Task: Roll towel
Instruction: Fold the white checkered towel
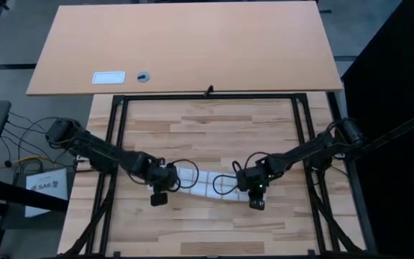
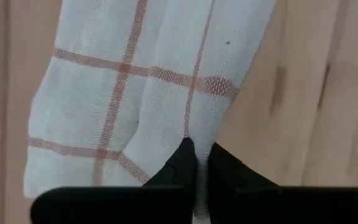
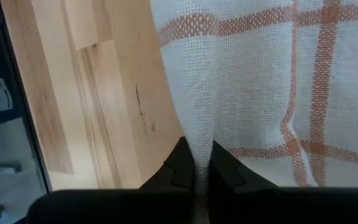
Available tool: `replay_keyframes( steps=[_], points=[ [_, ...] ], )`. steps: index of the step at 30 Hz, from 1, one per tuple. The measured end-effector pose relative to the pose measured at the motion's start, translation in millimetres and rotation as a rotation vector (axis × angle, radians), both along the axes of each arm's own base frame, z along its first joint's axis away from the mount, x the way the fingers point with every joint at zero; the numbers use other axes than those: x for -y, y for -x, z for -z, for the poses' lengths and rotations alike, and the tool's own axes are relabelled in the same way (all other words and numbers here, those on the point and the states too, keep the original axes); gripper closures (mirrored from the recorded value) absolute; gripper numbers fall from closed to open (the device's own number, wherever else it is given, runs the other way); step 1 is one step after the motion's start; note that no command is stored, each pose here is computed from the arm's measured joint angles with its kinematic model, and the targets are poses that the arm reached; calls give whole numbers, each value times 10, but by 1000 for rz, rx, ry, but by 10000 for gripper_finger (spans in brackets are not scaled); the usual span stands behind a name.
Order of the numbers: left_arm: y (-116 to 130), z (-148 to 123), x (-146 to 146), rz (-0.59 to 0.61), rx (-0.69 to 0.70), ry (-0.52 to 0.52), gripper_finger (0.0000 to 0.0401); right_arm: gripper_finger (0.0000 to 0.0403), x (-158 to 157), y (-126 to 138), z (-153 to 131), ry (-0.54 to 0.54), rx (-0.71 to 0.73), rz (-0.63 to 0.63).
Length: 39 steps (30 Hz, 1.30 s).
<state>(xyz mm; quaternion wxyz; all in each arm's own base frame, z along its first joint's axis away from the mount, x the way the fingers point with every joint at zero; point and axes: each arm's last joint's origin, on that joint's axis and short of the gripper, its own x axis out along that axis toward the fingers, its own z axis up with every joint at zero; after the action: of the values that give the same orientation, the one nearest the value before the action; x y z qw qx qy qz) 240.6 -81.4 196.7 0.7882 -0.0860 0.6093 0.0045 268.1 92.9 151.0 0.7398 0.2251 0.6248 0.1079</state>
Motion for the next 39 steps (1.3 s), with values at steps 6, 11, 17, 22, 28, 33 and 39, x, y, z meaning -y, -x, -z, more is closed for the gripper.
replay_keyframes(
  steps=[6,11,17,22,28,33,39],
  points=[
    [-59,1,-245,21,-19,58,401,402,149,13,-142,-32,26,32],
    [-76,2,-413,54,-34,117,401,402,317,55,-281,-77,40,49],
    [-90,0,-609,81,-25,157,401,403,542,58,-300,-133,30,61],
    [-93,-4,-803,97,-4,199,401,403,734,61,-282,-188,45,69],
    [-91,-10,-1008,93,31,222,401,403,978,144,-167,-215,38,117],
    [-88,-16,-1090,89,53,252,401,403,1133,212,-96,-240,37,154],
    [-88,-17,-1094,92,56,257,401,403,1231,227,-96,-250,57,165]
  ],
)
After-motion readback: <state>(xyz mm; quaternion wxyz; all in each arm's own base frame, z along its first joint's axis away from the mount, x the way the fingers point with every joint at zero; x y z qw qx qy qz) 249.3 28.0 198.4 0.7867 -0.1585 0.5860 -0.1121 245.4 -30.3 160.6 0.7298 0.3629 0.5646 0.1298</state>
